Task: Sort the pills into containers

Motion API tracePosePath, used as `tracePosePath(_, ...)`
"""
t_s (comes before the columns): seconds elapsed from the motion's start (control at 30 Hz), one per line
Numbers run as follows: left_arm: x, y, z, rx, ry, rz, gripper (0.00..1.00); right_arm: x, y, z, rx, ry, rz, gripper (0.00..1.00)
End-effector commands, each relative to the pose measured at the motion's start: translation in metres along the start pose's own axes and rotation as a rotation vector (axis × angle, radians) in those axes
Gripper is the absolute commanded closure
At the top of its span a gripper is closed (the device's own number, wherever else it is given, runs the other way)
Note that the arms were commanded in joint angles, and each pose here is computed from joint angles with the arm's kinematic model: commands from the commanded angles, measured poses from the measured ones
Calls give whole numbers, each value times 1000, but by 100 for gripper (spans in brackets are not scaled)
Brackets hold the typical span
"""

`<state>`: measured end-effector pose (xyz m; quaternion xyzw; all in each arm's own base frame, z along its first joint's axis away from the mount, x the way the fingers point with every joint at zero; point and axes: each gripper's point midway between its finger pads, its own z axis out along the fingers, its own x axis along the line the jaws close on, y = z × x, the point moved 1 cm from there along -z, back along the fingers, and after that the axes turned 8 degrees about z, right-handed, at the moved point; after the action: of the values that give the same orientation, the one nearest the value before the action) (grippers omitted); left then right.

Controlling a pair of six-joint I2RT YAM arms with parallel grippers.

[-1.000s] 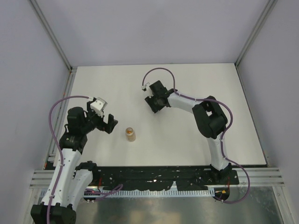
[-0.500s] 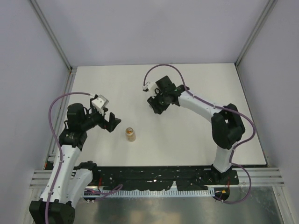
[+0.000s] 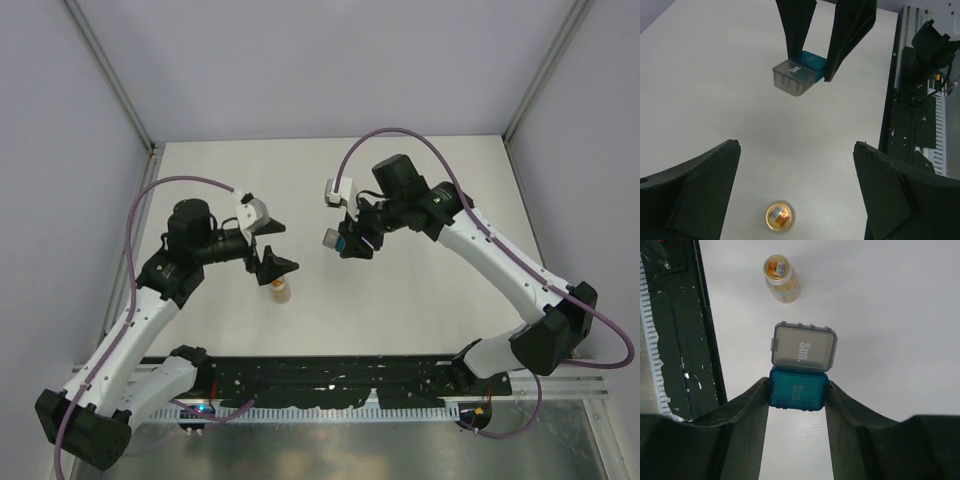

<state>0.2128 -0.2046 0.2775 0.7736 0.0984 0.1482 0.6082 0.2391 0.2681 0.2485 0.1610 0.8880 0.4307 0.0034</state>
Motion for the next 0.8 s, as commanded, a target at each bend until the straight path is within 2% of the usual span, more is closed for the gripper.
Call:
tracePosePath(0.0,-14,36,20,-107,-124,66,1,33,7,-15,-39,114,-68,80)
tracePosePath(0.2,-34,42,47,-111,-235,92,1,49,10,-23,-60,150,-105,80)
tracePosePath(0.5,-44,50,68,-119,-328,32,10,58,4,-23,-56,178,-121,80)
tracePosePath(0.77,-45,48,79,-113,-348,1,31,61,3,-25,-63,178,-129,81)
